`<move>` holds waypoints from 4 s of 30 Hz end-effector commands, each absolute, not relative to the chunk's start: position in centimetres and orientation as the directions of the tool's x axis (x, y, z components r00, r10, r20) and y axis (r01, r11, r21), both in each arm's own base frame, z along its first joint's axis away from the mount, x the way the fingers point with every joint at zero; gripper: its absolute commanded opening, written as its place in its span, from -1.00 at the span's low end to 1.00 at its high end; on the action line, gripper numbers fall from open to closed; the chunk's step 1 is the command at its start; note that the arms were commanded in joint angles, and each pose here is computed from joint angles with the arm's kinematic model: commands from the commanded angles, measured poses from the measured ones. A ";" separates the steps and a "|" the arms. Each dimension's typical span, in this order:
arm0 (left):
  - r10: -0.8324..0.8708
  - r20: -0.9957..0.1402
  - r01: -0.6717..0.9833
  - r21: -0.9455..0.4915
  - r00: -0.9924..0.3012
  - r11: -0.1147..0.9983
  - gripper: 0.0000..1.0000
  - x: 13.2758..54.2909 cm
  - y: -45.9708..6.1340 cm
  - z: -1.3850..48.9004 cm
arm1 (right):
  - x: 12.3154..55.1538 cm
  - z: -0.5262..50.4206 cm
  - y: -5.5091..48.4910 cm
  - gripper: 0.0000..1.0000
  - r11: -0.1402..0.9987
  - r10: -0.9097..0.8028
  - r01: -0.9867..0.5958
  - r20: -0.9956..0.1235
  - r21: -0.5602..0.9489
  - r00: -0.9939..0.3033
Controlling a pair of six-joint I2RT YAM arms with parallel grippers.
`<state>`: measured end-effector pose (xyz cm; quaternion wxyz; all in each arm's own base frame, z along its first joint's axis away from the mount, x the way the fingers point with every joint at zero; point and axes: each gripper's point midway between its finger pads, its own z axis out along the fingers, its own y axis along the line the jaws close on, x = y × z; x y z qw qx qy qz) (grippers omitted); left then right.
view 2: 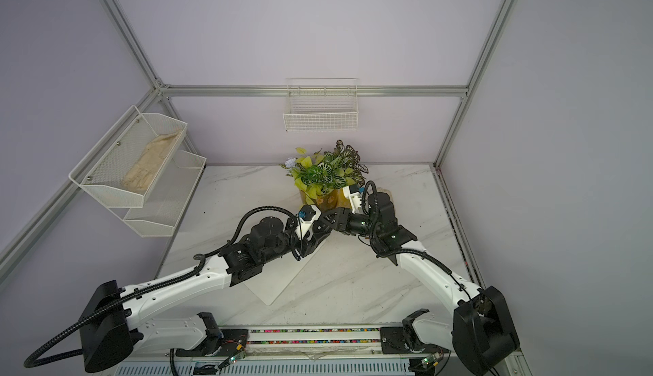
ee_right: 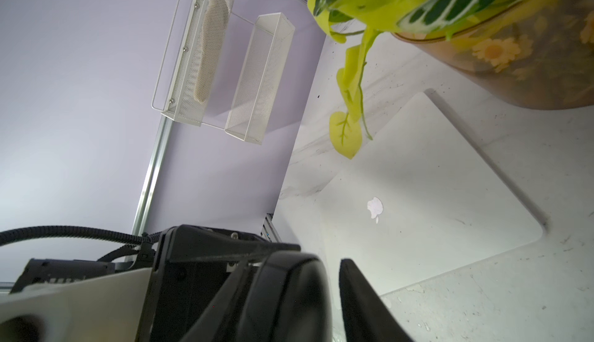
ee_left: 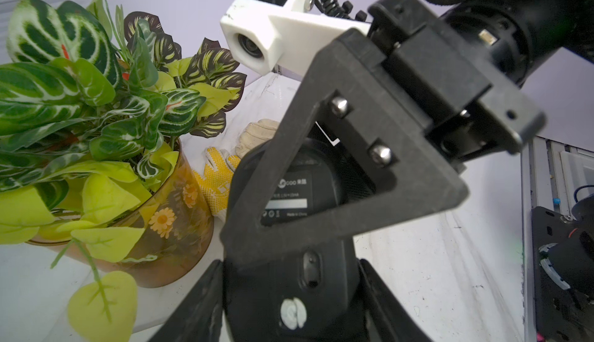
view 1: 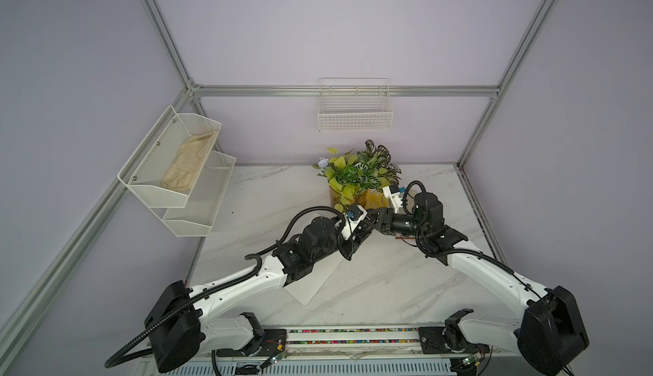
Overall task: Insert the wireless mouse receiver into the laptop
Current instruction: Pick up the mouse from the center of the board.
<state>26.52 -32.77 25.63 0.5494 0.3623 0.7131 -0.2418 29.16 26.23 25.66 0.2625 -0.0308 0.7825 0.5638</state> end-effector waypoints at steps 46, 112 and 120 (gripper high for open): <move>0.062 -0.821 0.823 -0.564 -0.568 0.072 0.77 23.7 -31.6 30.1 | 27.1 30.1 28.1 -0.43 0.272 0.012 -0.582 -0.607 0.766 -0.794; -0.534 -0.648 0.588 -0.748 -0.544 0.308 -0.96 27.9 -28.1 33.1 | 27.5 31.3 22.8 0.57 0.290 0.469 -0.353 -0.454 0.889 -0.758; -0.494 -0.647 0.597 -0.751 -0.581 0.282 -0.96 27.0 -29.7 32.0 | 27.5 31.8 22.5 0.76 0.213 0.527 -0.350 -0.409 0.912 -0.745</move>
